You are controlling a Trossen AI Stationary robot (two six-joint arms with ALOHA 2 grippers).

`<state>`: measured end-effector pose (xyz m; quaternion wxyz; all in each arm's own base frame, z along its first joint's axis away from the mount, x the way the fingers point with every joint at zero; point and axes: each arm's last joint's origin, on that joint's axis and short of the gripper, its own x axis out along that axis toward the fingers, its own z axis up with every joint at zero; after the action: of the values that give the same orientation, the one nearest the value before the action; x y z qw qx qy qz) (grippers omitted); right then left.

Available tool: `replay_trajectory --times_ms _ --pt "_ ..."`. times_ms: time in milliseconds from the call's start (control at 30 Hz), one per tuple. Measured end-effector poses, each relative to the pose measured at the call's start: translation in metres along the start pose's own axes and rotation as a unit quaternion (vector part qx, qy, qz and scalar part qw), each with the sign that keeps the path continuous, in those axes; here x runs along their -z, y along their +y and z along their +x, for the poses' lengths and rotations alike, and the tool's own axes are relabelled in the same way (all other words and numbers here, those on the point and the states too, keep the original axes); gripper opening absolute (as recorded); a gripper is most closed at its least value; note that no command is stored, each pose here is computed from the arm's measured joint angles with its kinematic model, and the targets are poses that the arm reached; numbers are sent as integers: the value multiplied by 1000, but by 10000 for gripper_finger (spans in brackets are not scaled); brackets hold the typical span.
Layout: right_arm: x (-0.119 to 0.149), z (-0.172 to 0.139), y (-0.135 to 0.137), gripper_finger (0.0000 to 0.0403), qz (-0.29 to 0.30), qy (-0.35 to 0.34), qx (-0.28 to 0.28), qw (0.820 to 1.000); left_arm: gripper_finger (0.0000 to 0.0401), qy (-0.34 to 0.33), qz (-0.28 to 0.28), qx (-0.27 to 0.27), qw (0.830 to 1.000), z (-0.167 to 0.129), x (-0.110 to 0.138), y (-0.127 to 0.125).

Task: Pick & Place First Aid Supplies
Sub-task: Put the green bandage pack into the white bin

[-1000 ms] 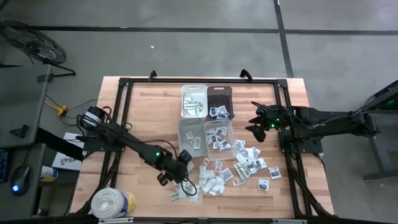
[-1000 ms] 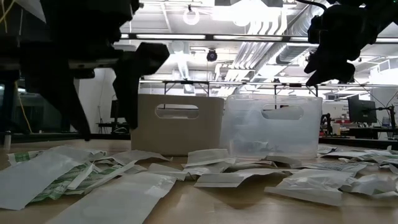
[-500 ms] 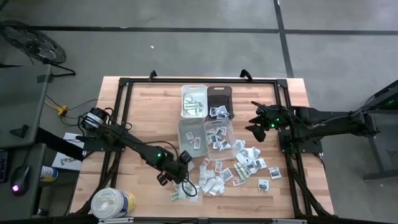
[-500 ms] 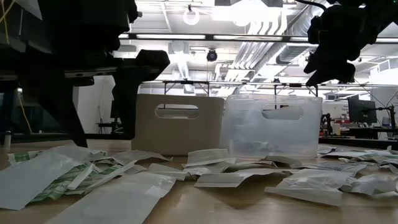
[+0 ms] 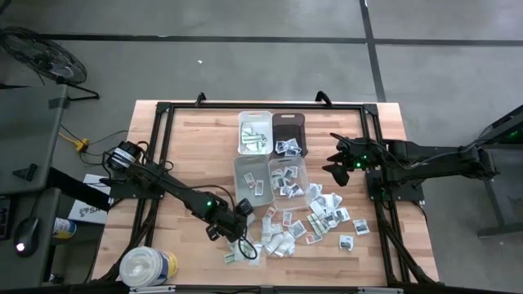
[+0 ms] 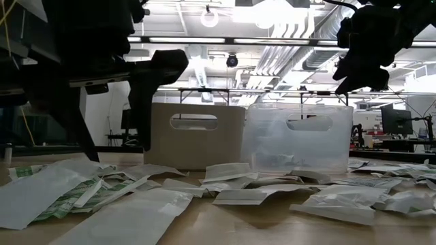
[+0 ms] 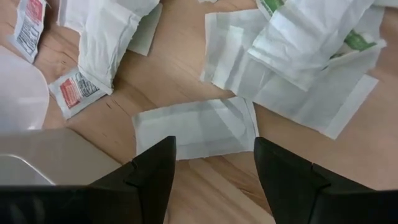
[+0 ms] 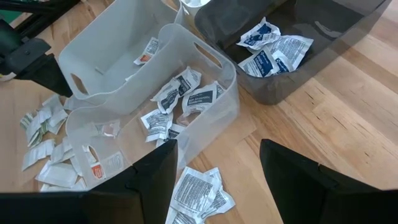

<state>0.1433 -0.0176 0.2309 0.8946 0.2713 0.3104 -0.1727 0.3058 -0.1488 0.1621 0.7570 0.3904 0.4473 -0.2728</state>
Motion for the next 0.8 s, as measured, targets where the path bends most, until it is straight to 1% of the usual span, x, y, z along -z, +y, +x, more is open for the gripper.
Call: replay_trajectory --times_ms 200,333,433,567,667,800 --pt "0 0 0 222 0 0 0 1000 214 -3 2 -1 1000 0 -1 0" --pt "0 0 0 222 0 0 0 1000 213 -25 3 12 1000 0 -4 -1" --pt "0 0 0 222 0 1 -2 1000 213 -26 18 6 999 -1 -6 -4" --pt "0 0 0 222 0 0 0 1000 213 -22 17 -1 1000 -1 -6 -2" --pt "0 0 0 222 0 -1 2 1000 213 -20 17 1 1000 8 -6 -3" --pt "0 0 0 222 0 0 2 1000 213 -11 19 21 1000 18 -5 -7"
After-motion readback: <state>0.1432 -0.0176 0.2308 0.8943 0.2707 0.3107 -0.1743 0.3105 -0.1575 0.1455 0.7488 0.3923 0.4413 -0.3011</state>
